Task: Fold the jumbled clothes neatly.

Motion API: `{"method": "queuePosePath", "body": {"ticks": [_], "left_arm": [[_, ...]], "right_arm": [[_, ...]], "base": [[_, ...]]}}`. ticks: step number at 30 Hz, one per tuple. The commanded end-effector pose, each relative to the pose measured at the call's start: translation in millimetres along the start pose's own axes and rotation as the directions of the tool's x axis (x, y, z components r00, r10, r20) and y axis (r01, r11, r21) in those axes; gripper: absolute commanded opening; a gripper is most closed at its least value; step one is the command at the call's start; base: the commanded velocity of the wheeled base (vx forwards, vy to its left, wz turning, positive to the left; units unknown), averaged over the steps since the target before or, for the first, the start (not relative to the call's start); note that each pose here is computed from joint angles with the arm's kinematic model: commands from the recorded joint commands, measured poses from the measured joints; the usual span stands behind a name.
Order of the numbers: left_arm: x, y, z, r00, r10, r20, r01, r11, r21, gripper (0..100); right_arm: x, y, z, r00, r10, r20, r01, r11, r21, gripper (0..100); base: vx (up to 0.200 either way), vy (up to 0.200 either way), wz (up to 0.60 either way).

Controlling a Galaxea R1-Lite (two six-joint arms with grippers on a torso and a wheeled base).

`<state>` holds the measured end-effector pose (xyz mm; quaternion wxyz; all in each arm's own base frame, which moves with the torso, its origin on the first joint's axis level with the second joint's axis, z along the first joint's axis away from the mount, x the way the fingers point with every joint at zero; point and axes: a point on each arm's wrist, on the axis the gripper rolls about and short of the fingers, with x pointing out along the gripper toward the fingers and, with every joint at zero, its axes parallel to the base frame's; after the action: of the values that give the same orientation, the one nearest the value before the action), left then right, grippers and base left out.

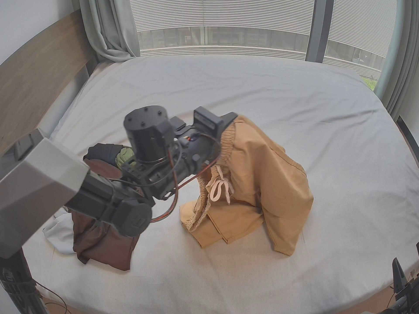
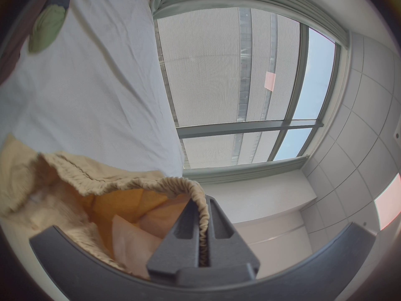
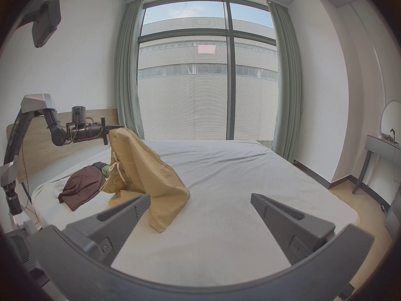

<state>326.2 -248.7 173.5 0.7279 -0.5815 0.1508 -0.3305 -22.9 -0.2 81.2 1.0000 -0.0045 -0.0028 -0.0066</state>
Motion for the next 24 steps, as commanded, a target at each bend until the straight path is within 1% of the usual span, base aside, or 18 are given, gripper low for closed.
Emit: {"method": "queuePosePath", "body": {"ticks": [1,2,3,6,7,8,9,13,14,15,16,19,20,21,22,23,24], "left_arm": [[-51,-1,52,0.998,0.034,0.048,-0.039,0.993,0.113,0],[-53,0,54,0.998,0.04,0.046,-0.045,0.992,0.12,0],[-65,8,64,0.997,0.067,0.04,-0.073,0.982,0.172,0],[-79,18,72,0.996,0.081,0.035,-0.087,0.968,0.237,0],[-79,18,72,0.996,0.081,0.035,-0.087,0.968,0.237,0],[-88,26,74,0.996,0.08,0.029,-0.085,0.96,0.267,0],[-91,28,75,0.997,0.075,0.027,-0.08,0.958,0.277,0],[-112,42,72,0.995,0.099,-0.011,-0.09,0.943,0.321,0],[-112,43,72,0.995,0.1,-0.013,-0.09,0.942,0.322,0],[-123,49,74,0.994,0.111,-0.019,-0.097,0.935,0.342,0],[-125,50,74,0.994,0.112,-0.021,-0.098,0.933,0.348,0],[-146,74,83,0.982,0.183,-0.043,-0.147,0.892,0.427,0],[-148,79,85,0.98,0.196,-0.044,-0.158,0.885,0.439,0],[-153,88,87,0.973,0.226,-0.049,-0.175,0.859,0.481,0],[-157,96,89,0.966,0.254,-0.049,-0.191,0.828,0.528,0],[-159,99,89,0.963,0.264,-0.048,-0.196,0.815,0.545,0],[-163,109,90,0.953,0.298,-0.046,-0.215,0.779,0.589,0]], "right_arm": [[0,0,-5,1.0,-0.001,-0.001,0.001,1.0,0.0,100],[0,0,-5,1.0,-0.001,-0.001,0.001,1.0,0.0,100],[0,0,-5,1.0,0.001,-0.001,-0.001,1.0,0.0,100],[0,0,-5,1.0,0.001,-0.001,-0.001,1.0,0.0,100],[0,0,-5,1.0,0.001,-0.001,-0.001,1.0,0.0,100],[0,0,-5,1.0,-0.001,-0.001,0.001,1.0,0.0,100],[0,0,-5,1.0,-0.001,-0.001,0.001,1.0,0.0,100],[0,0,-5,1.0,-0.001,-0.001,0.001,1.0,0.0,100],[0,0,-5,1.0,-0.001,-0.001,0.001,1.0,0.0,100],[0,0,-5,1.0,-0.001,-0.001,0.001,1.0,0.0,100],[0,0,-5,1.0,-0.001,-0.001,0.001,1.0,0.0,100],[0,0,-5,1.0,-0.001,-0.001,0.001,1.0,0.0,100],[0,0,-5,1.0,-0.001,-0.001,0.001,1.0,0.0,100],[0,0,-5,1.0,-0.001,-0.001,0.001,1.0,0.0,100],[0,0,-5,1.0,0.001,-0.001,-0.001,1.0,0.0,100],[0,0,-5,1.0,0.001,-0.001,-0.001,1.0,0.0,100],[0,0,-5,1.0,-0.001,-0.001,0.001,1.0,0.0,100]], "base": [[0.0,0.0,0.0],[0.0,0.0,0.0],[0.0,0.0,0.0],[0.0,0.0,0.0],[0.0,0.0,0.0],[0.0,0.0,0.0],[0.0,0.0,0.0],[0.0,0.0,0.0],[0.0,0.0,0.0],[0.0,0.0,0.0],[0.0,0.0,0.0],[0.0,0.0,0.0],[0.0,0.0,0.0],[0.0,0.0,0.0],[0.0,0.0,0.0],[0.0,0.0,0.0],[0.0,0.0,0.0]]}}
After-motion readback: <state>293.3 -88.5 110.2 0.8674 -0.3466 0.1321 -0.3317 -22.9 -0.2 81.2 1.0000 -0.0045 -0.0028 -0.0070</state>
